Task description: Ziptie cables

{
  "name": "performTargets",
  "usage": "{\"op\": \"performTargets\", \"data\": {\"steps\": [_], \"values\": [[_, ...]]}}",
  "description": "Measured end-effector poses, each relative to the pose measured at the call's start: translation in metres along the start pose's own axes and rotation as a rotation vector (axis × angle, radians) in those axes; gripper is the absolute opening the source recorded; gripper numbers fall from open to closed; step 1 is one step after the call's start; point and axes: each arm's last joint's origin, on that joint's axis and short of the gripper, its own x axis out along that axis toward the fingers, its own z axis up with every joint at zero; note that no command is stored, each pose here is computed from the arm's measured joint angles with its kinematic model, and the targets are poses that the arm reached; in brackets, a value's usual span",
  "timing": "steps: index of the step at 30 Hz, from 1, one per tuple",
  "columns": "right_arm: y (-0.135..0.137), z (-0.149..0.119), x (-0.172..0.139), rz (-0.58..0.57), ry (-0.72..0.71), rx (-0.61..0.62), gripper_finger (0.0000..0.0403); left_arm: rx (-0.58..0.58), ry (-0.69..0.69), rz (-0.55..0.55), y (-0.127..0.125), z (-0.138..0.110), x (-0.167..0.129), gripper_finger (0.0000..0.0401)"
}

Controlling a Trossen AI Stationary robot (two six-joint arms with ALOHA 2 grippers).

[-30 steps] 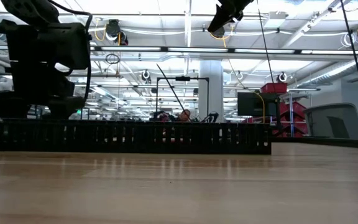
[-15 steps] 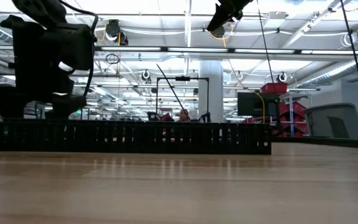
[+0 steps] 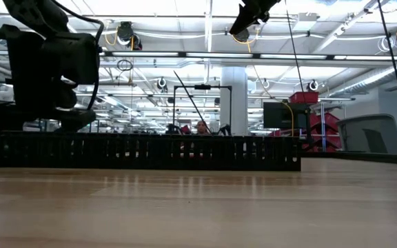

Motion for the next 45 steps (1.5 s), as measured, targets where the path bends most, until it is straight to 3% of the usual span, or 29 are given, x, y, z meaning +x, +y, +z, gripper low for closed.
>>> {"op": "performTargets", "data": {"steps": [11,27,37,45], "values": [[0.0,0.0,0.0,0.001,0.001,0.004,0.0231,0.001,-0.017,0.001,-0.006,-0.003,0.008,0.0319],[0.0,0.0,0.0,0.001,0.002,0.0,0.0231,-0.031,-0.008,0.009,-0.008,-0.004,0.01,0.0313],[0.0,0.0,0.0,0.001,0.001,0.0,0.0231,-0.026,-0.002,-0.001,-0.009,-0.004,0.01,0.0264],[0.0,0.0,0.0,0.001,0.001,0.0,0.0231,-0.001,0.0,-0.005,-0.011,-0.003,0.007,0.0252]]}}
